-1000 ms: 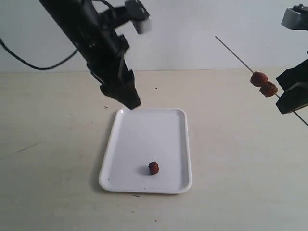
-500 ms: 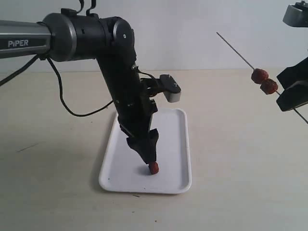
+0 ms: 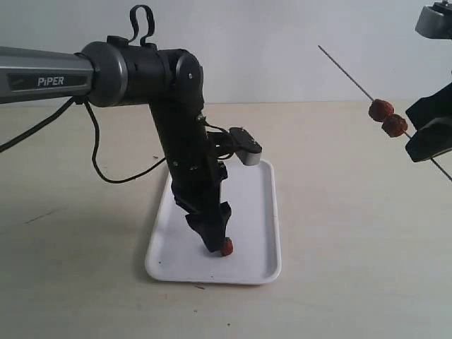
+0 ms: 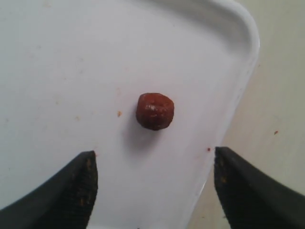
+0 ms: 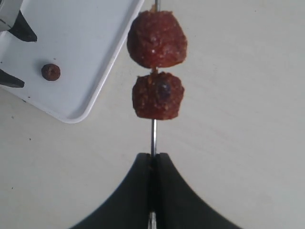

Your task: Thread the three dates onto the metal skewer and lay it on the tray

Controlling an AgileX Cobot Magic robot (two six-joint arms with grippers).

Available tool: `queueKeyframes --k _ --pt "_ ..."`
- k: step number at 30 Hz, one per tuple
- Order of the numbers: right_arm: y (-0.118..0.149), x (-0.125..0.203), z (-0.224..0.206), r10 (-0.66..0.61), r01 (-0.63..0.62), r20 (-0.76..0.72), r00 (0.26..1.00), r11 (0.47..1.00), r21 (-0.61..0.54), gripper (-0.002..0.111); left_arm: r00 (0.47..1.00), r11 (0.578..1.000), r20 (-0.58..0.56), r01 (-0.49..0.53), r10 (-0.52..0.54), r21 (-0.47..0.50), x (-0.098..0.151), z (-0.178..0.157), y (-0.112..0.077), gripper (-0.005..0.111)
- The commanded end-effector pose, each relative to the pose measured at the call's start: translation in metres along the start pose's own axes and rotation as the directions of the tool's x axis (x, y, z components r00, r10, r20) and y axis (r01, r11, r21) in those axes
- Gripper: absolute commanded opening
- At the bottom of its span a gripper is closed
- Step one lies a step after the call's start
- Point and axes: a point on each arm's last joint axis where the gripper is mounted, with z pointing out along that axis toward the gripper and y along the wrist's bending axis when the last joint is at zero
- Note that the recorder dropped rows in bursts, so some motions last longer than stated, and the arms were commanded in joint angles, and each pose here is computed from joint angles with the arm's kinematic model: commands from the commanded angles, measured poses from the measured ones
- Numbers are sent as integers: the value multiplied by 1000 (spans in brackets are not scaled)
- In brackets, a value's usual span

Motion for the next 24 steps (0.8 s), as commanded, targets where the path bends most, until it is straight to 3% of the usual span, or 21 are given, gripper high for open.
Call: queueKeyframes --k 1,8,14,18,20,24 --pt "-1 1 -1 -3 3 9 1000 1000 10 0 1000 1000 -7 -1 1 -6 -1 0 -1 67" --pt "-1 1 -1 -5 5 11 1000 1000 11 0 996 995 62 55 -61 88 -8 3 -8 67" --pt "-1 1 -1 -5 5 7 1000 1000 9 0 993 992 54 98 -103 85 -7 3 -7 67" --pt "-1 1 -1 -5 5 7 1000 1000 9 0 971 971 16 236 -237 46 -3 3 -4 67" --pt "-1 1 -1 -5 5 7 1000 1000 9 0 981 981 31 189 -190 50 -3 -2 -7 67" --pt "0 2 -1 -5 5 -3 1000 1000 5 0 974 992 223 12 -39 124 -15 -42 -30 67"
